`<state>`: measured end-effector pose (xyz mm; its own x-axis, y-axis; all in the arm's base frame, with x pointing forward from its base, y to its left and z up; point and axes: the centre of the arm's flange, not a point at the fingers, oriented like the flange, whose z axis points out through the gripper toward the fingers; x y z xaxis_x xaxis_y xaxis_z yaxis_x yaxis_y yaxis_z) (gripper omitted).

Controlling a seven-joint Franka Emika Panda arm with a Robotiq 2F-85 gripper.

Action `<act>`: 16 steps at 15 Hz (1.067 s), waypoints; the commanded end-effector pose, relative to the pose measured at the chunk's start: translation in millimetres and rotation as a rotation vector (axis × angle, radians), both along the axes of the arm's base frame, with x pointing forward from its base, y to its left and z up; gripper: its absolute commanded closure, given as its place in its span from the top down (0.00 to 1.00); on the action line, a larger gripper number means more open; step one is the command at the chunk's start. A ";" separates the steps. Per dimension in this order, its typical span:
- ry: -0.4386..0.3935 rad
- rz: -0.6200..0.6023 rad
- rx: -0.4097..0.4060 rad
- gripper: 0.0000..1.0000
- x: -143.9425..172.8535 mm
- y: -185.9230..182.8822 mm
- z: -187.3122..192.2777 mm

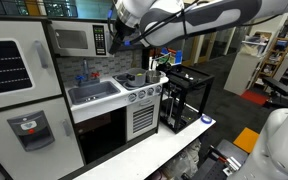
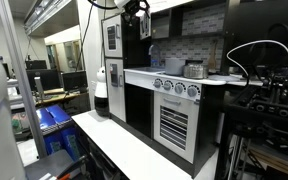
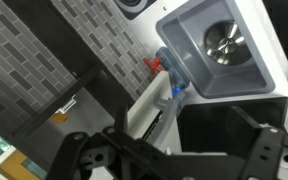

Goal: Close the microwave door

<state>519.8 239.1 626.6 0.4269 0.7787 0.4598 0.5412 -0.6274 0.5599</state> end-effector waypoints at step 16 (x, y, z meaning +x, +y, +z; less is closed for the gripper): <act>0.009 0.200 0.137 1.00 -8.7 84.0 2.5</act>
<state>489.0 327.6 644.8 0.3414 0.7640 0.5474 0.6592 -0.6098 0.4400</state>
